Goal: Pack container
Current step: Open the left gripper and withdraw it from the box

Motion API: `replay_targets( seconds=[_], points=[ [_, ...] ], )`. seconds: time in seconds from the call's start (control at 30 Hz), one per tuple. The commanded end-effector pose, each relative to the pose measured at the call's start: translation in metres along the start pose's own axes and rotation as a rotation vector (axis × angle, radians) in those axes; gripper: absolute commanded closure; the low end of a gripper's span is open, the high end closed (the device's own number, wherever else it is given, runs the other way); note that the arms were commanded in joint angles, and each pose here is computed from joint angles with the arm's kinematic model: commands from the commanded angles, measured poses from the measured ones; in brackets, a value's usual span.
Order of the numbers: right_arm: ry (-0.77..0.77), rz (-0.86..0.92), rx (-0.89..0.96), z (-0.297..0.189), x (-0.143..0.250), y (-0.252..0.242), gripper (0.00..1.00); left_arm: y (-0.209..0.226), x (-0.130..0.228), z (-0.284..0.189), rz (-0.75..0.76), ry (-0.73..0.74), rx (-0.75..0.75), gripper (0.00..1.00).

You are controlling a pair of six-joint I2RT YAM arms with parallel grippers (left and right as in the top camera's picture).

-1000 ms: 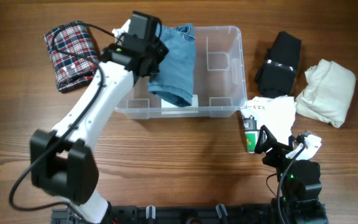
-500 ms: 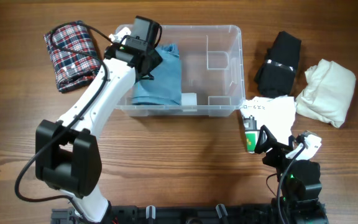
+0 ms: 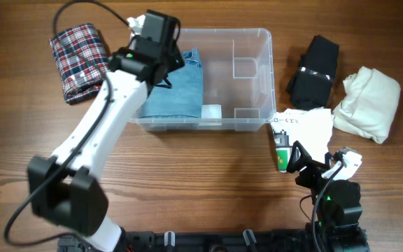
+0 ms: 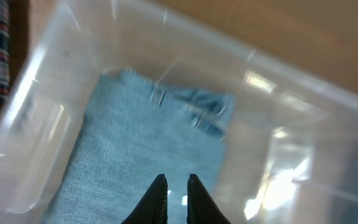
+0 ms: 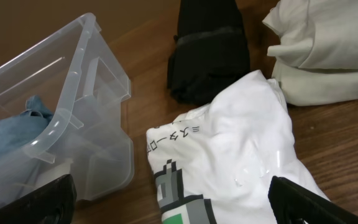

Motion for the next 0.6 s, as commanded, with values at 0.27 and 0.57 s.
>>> replay_targets(
  seconds=[0.27,0.57],
  points=[
    [-0.006,0.011,-0.003,0.000,0.000,0.000,0.00,0.002,0.002,0.028,0.096,0.091,-0.071,0.64],
    [-0.006,0.011,-0.003,0.000,0.000,0.000,0.00,0.090,-0.102,-0.097,-0.185,-0.201,-0.058,0.09]
  ],
)
Point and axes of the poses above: each gripper's point midway between its finger pads, its own z axis out along the fingers, its own y axis along the line the jaws close on, x = y × z, the point moved 9 cm from there along -z, back along the fingers, and after that the axes turned 8 degrees about -z, right-handed, at the moved point
